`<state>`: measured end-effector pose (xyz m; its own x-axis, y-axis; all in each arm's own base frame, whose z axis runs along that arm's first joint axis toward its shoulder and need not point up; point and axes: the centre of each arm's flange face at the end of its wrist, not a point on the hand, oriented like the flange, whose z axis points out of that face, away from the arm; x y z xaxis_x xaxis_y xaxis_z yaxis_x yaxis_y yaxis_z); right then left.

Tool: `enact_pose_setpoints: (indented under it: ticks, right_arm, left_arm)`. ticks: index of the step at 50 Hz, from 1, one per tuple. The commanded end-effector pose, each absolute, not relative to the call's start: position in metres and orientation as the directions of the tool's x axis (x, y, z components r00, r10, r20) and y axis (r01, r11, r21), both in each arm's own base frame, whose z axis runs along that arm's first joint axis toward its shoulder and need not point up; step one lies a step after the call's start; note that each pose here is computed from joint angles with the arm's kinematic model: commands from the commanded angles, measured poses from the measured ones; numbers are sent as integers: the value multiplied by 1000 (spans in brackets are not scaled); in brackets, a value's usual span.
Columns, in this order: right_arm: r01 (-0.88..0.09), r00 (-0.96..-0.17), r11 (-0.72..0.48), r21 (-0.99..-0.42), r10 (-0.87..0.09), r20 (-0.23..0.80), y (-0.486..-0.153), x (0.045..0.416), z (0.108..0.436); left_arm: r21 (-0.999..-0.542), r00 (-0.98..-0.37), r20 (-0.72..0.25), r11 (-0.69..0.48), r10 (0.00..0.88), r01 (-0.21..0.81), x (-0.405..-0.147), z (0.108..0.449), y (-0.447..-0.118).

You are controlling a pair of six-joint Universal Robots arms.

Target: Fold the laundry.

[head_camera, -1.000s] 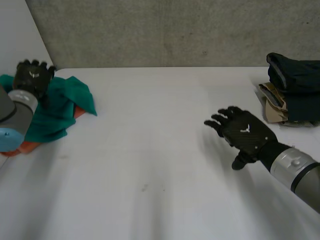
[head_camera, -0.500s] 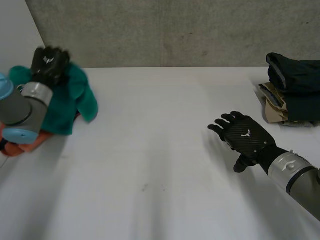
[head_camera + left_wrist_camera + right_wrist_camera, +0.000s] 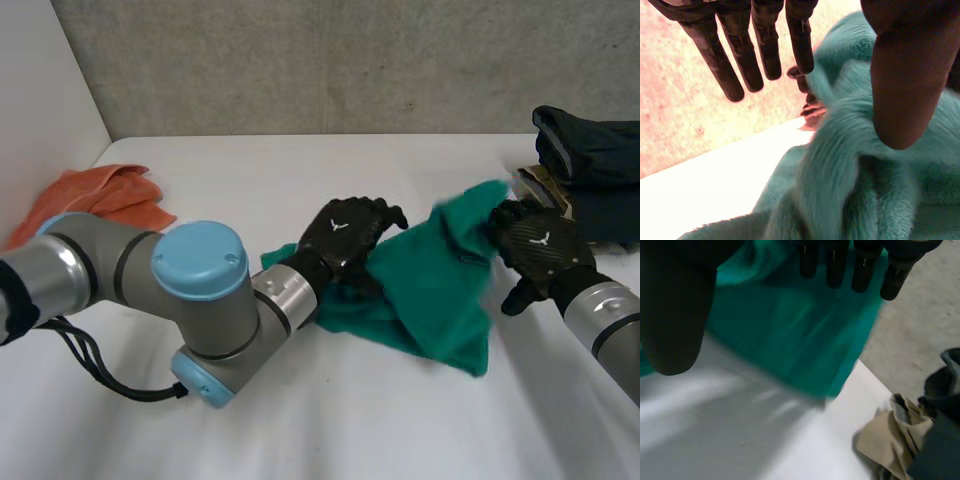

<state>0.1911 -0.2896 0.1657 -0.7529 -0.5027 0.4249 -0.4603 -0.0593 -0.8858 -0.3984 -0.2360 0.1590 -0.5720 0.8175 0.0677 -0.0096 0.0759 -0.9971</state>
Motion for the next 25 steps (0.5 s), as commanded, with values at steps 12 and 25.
enact_pose_setpoints:
  ticks: [12,25]
  right_arm:
    - [-447,-779,-55,-893,-466,419,-287,184,204]
    - [-537,-638,-62,-841,-622,453,-302,202,222]
  left_arm:
    - [-1000,-808,13,2,588,-15,-325,218,-252]
    - [-957,-814,-209,56,542,283,-303,162,-288]
